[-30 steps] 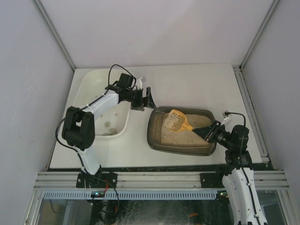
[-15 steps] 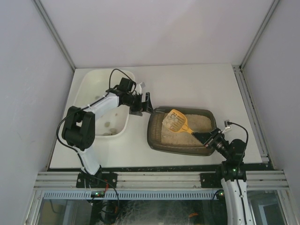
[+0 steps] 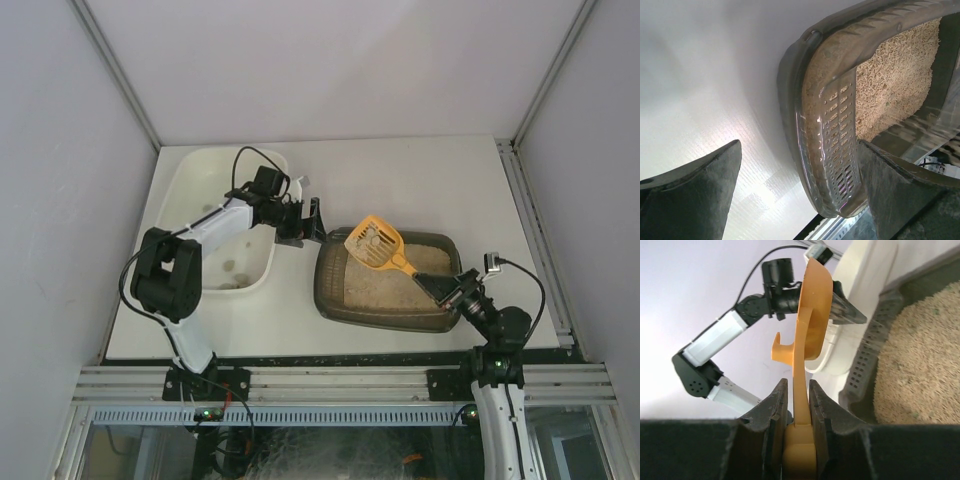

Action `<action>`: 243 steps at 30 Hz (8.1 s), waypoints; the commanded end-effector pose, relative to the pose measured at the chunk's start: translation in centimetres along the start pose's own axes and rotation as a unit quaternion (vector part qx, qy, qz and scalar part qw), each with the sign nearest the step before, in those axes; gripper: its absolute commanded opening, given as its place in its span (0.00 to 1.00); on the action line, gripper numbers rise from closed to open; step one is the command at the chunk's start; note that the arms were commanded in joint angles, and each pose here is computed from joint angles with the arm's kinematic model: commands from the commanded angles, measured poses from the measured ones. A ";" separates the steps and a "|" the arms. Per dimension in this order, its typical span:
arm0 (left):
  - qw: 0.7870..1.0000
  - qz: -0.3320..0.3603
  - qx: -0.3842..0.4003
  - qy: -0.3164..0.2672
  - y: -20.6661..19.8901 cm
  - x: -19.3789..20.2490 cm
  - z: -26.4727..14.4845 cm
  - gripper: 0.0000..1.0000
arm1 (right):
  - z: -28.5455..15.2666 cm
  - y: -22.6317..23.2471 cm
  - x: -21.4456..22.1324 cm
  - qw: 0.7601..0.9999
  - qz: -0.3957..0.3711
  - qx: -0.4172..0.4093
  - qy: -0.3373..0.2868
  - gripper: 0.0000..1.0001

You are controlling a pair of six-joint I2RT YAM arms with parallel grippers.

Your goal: Clean the litter box

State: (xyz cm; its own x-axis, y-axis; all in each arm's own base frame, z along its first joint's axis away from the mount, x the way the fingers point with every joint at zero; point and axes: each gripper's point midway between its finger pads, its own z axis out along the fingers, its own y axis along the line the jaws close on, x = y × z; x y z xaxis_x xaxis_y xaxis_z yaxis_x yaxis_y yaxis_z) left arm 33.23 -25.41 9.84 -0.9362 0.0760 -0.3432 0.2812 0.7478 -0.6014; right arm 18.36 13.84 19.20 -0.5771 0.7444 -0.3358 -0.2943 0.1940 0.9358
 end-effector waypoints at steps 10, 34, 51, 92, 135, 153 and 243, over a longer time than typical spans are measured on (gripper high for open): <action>0.999 0.041 0.009 -0.021 -1.0 -0.4 -1.8 1.00 | -0.2 -0.1 -0.4 0.997 0.011 -0.062 -0.032 0.00; 0.999 0.036 0.014 -0.010 -1.0 -0.1 -1.6 1.00 | -0.3 0.1 -0.6 1.000 -0.008 0.003 0.003 0.00; 0.999 0.041 0.015 -0.010 -1.1 -0.1 -1.6 1.00 | -1.1 0.2 -1.5 1.000 -0.019 0.015 -0.008 0.00; 0.972 0.186 -0.056 -0.130 -8.5 -11.7 -13.9 1.00 | -0.8 0.2 -2.7 0.999 0.011 0.016 -0.036 0.00; 0.925 -0.102 -0.301 -0.206 19.2 -4.3 -36.2 1.00 | 29.3 6.8 9.1 0.958 -0.021 -0.093 0.271 0.00; 0.913 -0.108 -0.328 -0.215 20.1 -3.8 -37.0 1.00 | 28.8 4.7 16.1 0.800 -0.445 0.031 0.400 0.00; 0.940 -0.138 -0.252 -0.185 21.1 -3.8 -33.0 1.00 | 4.4 -1.2 -8.2 0.828 -0.302 0.448 0.150 1.00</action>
State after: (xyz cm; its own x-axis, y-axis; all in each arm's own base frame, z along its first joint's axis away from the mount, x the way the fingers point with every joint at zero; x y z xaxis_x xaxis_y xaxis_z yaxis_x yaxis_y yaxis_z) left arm 35.85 11.88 21.42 -0.8041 -0.3317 -0.4934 -0.1910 0.9300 -0.3139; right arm 26.31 12.92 16.35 -0.8422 0.2142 -0.4949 -0.0223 0.9031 0.4289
